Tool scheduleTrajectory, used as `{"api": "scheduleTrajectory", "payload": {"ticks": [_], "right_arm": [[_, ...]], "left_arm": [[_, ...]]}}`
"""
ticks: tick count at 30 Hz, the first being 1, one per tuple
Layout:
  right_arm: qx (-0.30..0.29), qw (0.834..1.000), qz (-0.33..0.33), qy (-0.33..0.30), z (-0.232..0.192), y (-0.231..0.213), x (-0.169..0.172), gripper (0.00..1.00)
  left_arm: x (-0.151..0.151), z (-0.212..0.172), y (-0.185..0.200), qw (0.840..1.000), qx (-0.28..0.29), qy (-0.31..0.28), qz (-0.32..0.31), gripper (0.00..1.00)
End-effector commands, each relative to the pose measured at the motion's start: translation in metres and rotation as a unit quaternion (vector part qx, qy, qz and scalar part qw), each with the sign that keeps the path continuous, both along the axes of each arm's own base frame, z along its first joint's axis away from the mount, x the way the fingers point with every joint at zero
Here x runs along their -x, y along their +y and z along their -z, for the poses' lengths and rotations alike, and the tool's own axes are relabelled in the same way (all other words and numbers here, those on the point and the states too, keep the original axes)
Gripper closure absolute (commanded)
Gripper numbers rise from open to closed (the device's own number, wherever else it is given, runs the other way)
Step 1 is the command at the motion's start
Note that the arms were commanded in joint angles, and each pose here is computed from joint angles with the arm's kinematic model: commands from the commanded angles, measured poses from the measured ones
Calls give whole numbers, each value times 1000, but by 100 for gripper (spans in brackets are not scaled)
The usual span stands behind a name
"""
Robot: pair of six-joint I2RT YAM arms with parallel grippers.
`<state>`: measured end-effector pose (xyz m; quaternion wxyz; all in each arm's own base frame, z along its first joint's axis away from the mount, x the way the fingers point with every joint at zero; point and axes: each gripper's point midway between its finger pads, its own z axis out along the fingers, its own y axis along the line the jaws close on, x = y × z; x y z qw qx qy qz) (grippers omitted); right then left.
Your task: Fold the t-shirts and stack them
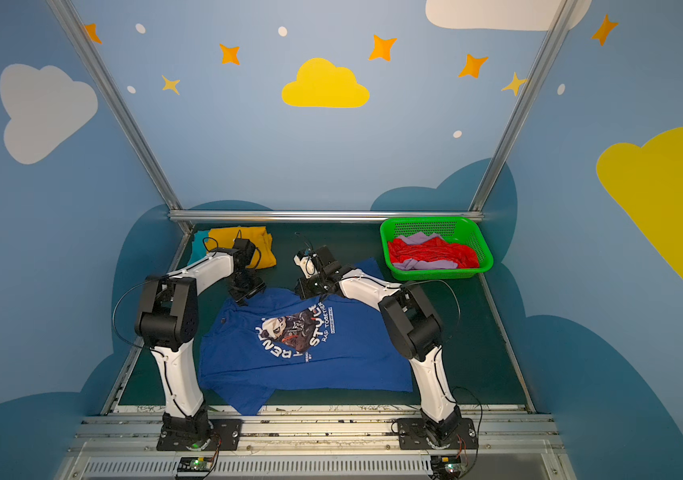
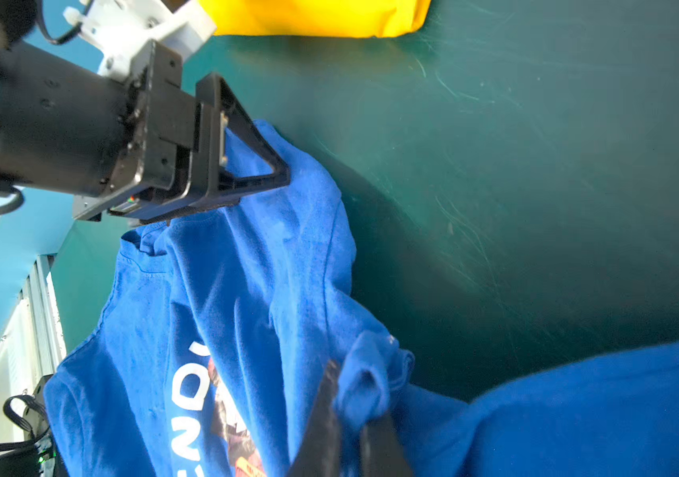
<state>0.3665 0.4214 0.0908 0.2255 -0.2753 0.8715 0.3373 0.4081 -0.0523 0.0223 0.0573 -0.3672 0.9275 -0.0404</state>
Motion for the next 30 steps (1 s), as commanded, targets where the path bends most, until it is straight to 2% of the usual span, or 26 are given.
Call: {"api": "scheduleTrajectory", "payload": {"ticks": [1,4,9,12,14,15,16,17,18,19,22,25,30], "right_arm": [[-3,1000,3,-8,-5,4,-4,96],[10,999,24,-27,-11,-1,-13,96],[7,997,68,-44,-36,-10,-29,96],[-32,995,91,-24,-56,-12,-41,96],[-63,993,93,-17,-67,-10,-47,96],[-75,993,88,-19,-72,-7,-49,96],[-78,993,85,-18,-75,-4,-50,96],[-78,994,82,-15,-75,-2,-50,96],[-76,994,77,-12,-74,0,-49,96],[-73,995,73,-9,-72,2,-47,96],[-69,995,67,1,-64,4,-43,96],[-65,996,65,8,-56,3,-41,97],[-55,997,60,15,-45,3,-39,98]], "left_arm": [[3,2,15,999,-34,19,-2,94],[-3,-11,21,999,-39,1,-15,96],[-1,-76,48,993,-88,-66,-40,96],[13,-114,71,984,-125,-106,-69,96],[20,-125,82,979,-139,-126,-83,96],[20,-124,83,978,-136,-134,-82,93],[18,-120,82,979,-126,-138,-80,75],[15,-112,77,982,-108,-137,-72,47],[11,-104,71,986,-90,-129,-61,32],[7,-94,63,989,-73,-120,-45,28],[-8,-62,45,995,-33,-86,-24,29],[-23,-35,36,998,-17,-58,-14,30],[-46,-19,22,998,-7,-56,-5,27]]}}
